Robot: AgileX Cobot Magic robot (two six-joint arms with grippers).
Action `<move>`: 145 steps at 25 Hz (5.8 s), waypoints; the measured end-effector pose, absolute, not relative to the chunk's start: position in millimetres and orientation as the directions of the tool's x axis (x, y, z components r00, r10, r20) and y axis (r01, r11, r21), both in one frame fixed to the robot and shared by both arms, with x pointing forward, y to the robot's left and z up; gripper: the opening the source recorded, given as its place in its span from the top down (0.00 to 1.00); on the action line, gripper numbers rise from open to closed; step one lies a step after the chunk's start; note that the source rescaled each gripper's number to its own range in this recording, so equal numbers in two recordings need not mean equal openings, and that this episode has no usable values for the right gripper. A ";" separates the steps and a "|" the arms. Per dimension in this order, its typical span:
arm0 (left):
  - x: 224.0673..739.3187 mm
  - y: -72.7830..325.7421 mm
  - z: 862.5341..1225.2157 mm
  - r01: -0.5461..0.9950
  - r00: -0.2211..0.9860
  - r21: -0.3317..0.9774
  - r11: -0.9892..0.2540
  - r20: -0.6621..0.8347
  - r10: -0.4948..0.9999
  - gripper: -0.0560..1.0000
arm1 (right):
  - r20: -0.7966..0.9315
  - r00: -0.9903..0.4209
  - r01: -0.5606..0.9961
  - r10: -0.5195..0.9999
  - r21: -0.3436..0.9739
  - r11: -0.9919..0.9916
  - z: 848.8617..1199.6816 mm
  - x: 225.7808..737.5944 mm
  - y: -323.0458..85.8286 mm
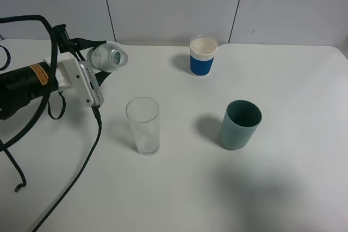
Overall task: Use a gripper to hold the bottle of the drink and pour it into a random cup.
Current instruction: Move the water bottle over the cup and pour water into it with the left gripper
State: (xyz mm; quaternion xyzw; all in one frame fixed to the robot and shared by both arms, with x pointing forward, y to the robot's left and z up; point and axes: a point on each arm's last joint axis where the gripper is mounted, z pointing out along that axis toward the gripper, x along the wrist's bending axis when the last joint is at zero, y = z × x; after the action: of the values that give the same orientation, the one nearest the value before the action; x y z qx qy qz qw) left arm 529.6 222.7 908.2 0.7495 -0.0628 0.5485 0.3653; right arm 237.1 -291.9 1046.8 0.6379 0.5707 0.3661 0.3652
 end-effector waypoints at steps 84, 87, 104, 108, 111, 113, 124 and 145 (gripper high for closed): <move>482.9 220.6 916.7 -0.471 0.176 0.094 -0.877 0.984 0.011 0.94 | 0.050 0.081 0.461 0.995 0.884 -0.082 1046.8 237.1 -291.9; 479.2 221.5 923.8 -0.473 0.153 0.088 -0.877 0.988 0.017 0.94 | 0.050 0.081 0.461 0.995 0.884 -0.082 1046.8 237.1 -291.9; 476.4 215.1 930.5 -0.440 0.133 0.103 -0.892 0.990 0.049 0.94 | 0.050 0.081 0.461 0.995 0.884 -0.082 1046.8 237.1 -291.9; 475.3 210.5 930.8 -0.420 0.120 0.081 -0.904 0.992 0.034 0.94 | 0.050 0.081 0.461 0.995 0.884 -0.082 1046.8 237.1 -291.9; 475.0 209.4 930.8 -0.419 0.109 0.058 -0.906 0.994 0.013 0.94 | 0.050 0.081 0.461 0.995 0.884 -0.082 1046.8 237.1 -291.9; 474.2 209.5 930.2 -0.419 0.110 0.052 -0.907 0.994 0.006 0.94 | 0.050 0.081 0.461 0.995 0.884 -0.082 1046.8 237.1 -291.9; 466.2 212.0 926.4 -0.420 0.129 0.045 -0.906 0.992 -0.010 0.94 | 0.050 0.081 0.461 0.995 0.884 -0.082 1046.8 237.1 -291.9; 464.8 212.7 936.2 -0.420 0.093 0.043 -0.907 0.996 0.005 0.94 | 0.050 0.081 0.461 0.995 0.884 -0.082 1046.8 237.1 -291.9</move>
State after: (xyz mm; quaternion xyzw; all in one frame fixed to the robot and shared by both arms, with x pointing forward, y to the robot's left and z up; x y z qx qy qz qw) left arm 464.8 212.7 936.2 0.7214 -0.1438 0.6580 0.1612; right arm 237.1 -291.9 1046.8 0.6379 0.5707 0.3661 0.3652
